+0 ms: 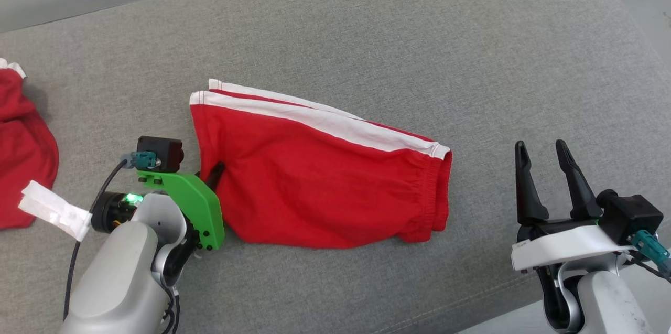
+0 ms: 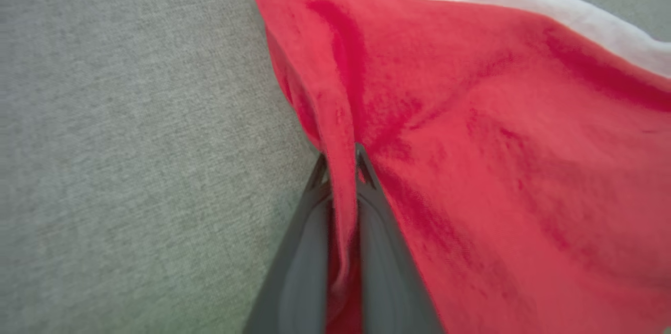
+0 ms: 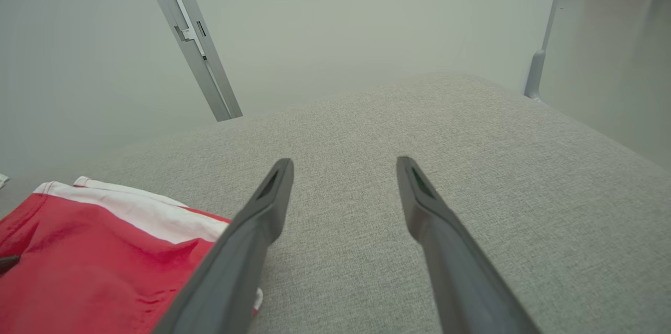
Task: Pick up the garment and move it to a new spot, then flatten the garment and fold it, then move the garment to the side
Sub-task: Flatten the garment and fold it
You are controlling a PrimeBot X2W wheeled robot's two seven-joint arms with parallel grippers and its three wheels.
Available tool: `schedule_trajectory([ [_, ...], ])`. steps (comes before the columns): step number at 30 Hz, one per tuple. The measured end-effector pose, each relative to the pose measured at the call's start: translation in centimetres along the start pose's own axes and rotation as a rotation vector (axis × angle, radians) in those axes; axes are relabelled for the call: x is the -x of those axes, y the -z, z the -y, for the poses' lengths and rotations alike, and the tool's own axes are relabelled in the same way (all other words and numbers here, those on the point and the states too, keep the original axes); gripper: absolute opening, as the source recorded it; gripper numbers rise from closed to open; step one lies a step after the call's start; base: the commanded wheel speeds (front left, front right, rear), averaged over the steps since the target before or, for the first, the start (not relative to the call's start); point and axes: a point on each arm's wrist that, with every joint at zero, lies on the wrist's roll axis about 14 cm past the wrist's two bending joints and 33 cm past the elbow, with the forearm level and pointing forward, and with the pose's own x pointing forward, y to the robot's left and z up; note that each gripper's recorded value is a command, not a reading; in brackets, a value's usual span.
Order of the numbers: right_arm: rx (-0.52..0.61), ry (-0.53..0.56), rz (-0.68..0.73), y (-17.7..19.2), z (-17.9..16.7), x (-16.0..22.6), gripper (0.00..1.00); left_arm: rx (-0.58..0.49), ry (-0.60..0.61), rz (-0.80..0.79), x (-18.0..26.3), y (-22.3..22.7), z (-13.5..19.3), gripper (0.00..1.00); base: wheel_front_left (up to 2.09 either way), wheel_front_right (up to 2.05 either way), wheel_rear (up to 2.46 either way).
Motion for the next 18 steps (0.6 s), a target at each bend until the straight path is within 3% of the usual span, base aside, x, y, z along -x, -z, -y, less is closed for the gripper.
schedule_trajectory([
  [11,0.016,-0.002,0.036,-1.1,0.1,-0.5,1.0,0.128,-0.074,0.096,3.6,1.3,-1.5,0.0,0.0,0.0,0.0],
  [18,0.014,-0.064,0.053,-1.4,-2.0,-1.3,1.0,0.228,-0.143,0.134,6.7,3.0,-1.7,0.0,0.0,0.0,0.0],
])
